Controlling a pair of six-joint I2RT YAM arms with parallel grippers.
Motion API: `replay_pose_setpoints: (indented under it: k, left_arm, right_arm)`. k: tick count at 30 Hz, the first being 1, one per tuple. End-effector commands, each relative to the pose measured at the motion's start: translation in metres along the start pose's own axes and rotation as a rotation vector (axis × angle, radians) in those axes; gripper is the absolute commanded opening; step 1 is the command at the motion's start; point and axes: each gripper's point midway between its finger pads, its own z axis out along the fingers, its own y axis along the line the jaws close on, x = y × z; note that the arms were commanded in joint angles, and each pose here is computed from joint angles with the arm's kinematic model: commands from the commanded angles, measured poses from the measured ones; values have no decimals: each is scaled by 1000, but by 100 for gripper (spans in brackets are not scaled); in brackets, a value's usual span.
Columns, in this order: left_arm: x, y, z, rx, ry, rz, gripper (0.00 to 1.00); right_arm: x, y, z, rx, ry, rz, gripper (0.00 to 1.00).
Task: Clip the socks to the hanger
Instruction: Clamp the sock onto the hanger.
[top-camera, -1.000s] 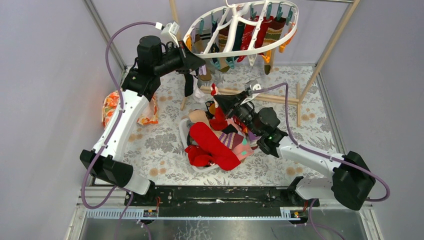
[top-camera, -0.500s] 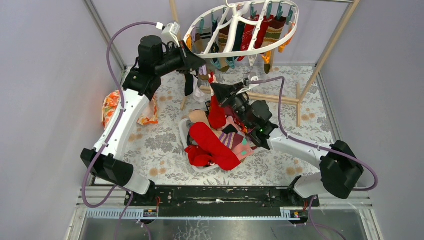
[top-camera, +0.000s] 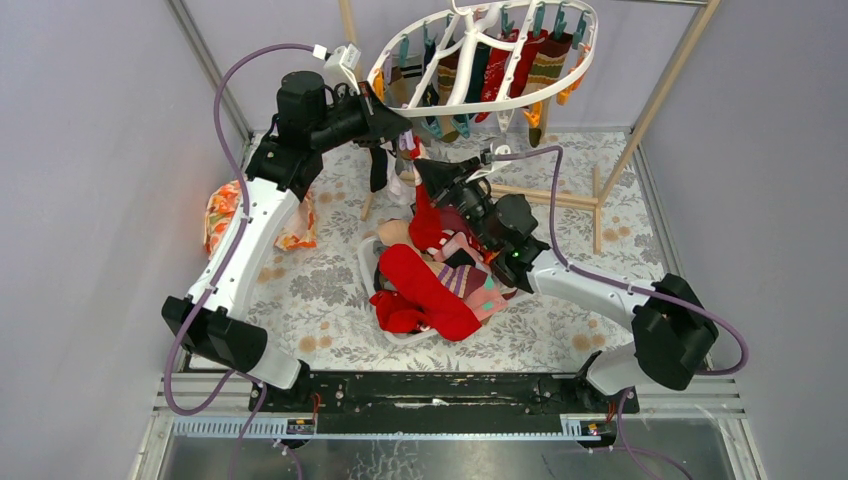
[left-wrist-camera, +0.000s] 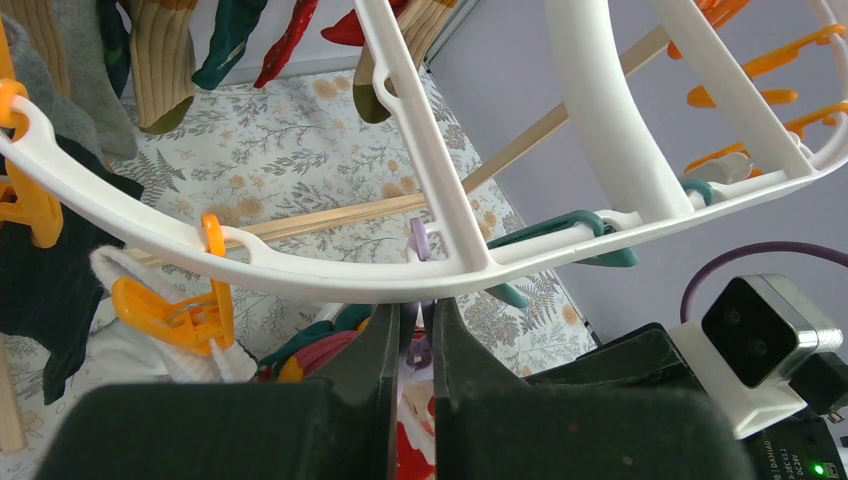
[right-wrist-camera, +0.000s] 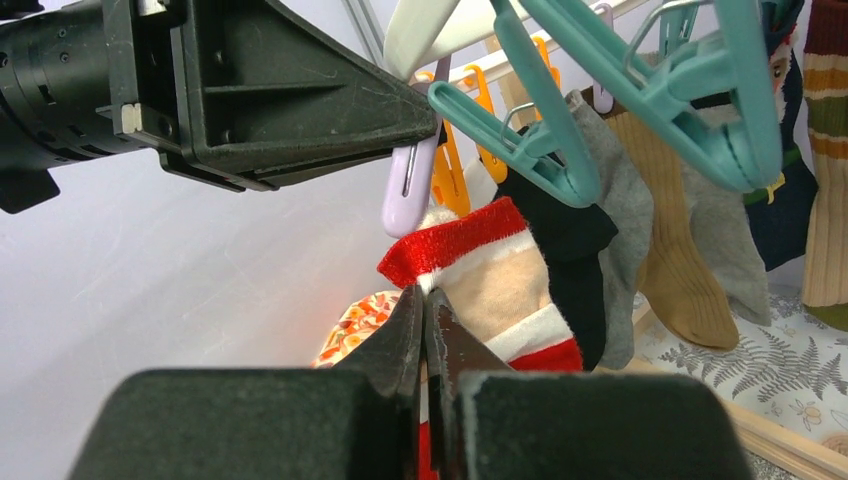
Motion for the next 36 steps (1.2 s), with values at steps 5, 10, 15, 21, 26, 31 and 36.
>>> replay_pose_setpoints:
  k: [5,10,15,21,26,31,36]
  left_arm:
    - [-4,-10,2,37,-8,10,0]
    - [-6,-13,1,42,-12,9,0]
    - [-6,-12,1,40,-12,8,0]
    - [-10,-16,-1,46,-21,13,0]
    - [-13,-18,-3,45,-27,18,0]
    - [-8,-16,-4,41,-17,9,0]
    - [-5,-13,-3,34,-13,8,0]
  right_arm:
    - [-29,23,15,-53,-84,22,0]
    - [-20,17,11,-34,-69,27,0]
    - [-18,19,10,-37,-66,20,0]
    - [-12,16,6,-22,-50,13,0]
    - [-3,11,-4,-1,-40,20,0]
    - [-15,17,2,-10,-60,7,0]
    - [-26,23,9,-23,-80,1,0]
